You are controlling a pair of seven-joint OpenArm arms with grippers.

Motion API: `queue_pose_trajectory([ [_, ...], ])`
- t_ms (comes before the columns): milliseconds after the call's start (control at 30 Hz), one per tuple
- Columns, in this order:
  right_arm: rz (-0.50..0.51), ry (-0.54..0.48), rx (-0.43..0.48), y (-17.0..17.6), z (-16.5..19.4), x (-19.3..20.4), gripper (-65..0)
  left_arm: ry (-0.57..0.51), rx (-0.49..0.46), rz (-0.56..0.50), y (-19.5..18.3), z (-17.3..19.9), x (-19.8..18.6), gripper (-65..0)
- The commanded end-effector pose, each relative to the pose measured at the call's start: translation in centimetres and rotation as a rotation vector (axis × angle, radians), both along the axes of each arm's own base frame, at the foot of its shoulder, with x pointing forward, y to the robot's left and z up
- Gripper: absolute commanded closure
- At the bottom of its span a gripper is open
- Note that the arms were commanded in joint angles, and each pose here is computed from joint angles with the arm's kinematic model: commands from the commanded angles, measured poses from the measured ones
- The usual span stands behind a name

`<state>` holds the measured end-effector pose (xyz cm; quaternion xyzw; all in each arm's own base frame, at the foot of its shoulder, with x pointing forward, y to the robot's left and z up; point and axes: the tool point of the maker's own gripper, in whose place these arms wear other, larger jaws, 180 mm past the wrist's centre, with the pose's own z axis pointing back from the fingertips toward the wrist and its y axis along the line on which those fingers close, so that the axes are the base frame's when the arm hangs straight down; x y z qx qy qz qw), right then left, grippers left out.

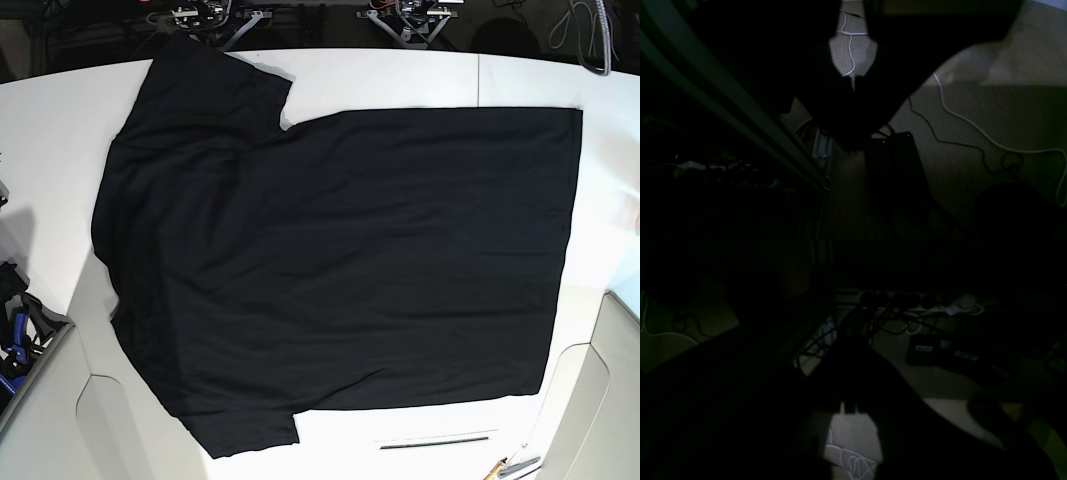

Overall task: Fold the T-shirt properly
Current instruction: 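Move both grippers from rest toward the shirt's shoulder corners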

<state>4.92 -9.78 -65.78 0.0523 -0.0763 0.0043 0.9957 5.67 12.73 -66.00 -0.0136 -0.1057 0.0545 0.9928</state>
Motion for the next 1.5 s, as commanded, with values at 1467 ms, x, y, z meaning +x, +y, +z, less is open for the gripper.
queue_pose_trajectory([
  [1467,-0.212,-0.73,0.157,-13.7,31.7,4.5,0.0,-0.434,-0.437,-0.187,5.1,26.7,-2.5,0.0],
])
